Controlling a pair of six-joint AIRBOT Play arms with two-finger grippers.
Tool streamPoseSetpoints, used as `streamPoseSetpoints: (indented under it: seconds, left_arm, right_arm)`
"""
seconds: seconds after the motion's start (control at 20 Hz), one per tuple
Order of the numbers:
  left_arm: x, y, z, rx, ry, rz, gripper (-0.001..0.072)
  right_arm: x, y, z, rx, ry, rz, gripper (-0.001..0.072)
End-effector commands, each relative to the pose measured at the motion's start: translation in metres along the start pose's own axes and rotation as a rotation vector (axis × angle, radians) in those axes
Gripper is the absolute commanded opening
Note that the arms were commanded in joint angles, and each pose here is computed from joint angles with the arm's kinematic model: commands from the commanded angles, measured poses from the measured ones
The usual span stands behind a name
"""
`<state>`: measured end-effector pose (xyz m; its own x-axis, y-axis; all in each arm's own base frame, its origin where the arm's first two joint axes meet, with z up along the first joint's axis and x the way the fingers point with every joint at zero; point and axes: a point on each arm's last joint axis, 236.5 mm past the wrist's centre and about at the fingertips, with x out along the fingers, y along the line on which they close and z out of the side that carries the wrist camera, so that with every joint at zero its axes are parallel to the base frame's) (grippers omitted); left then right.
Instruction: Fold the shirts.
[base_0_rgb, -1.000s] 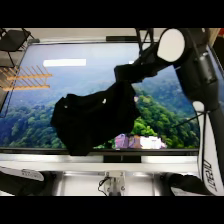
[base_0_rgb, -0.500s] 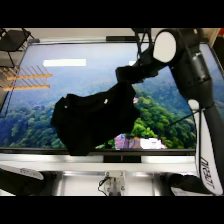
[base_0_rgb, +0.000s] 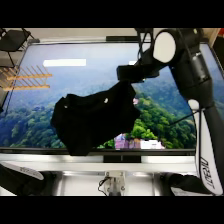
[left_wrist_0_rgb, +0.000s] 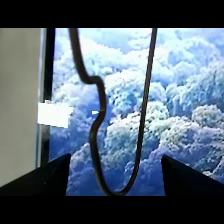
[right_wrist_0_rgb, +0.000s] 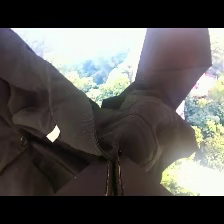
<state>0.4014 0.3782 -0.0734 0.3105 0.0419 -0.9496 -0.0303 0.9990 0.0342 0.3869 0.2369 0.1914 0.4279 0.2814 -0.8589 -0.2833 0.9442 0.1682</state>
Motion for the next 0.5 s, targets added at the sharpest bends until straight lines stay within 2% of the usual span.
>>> streamPoseSetpoints:
  seconds: [0.0,0.1,0.15,0.25,0.3,0.4,0.45]
  left_arm:
    - [0.0177,-0.0081,-0.0002,0.007,-0.001,-0.041,0.0639]
    - [0.0222,-0.0109,-0.0019,0.007,0.008,-0.051,0.0573]
    - [0.0228,-0.0127,-0.0031,0.008,0.014,-0.058,0.0479]
    - [0.0227,-0.0162,-0.0062,0.008,0.027,-0.073,0.0382]
    - [0.0226,-0.0168,-0.0069,0.008,0.029,-0.076,0.0367]
    - [0.0215,-0.0165,-0.0059,0.009,0.027,-0.074,0.011]
    - [0.0192,-0.0154,-0.003,0.012,0.02,-0.069,0.0055]
  right_arm:
    - [0.0001,-0.0015,0.0005,0.018,-0.002,-0.007,0.0055]
    - [0.0001,-0.0026,0.0008,0.022,-0.003,-0.011,0.0054]
    - [0.0001,-0.0036,0.0012,0.021,-0.005,-0.016,0.0055]
    - [0.0001,-0.0053,0.0017,0.021,-0.007,-0.023,0.0054]
    - [0.0001,-0.0061,0.0019,0.02,-0.008,-0.026,0.0055]
    - [0.0,-0.0072,0.0023,0.02,-0.009,-0.031,0.0054]
    - [0.0,-0.0071,0.0022,0.02,-0.009,-0.03,0.0055]
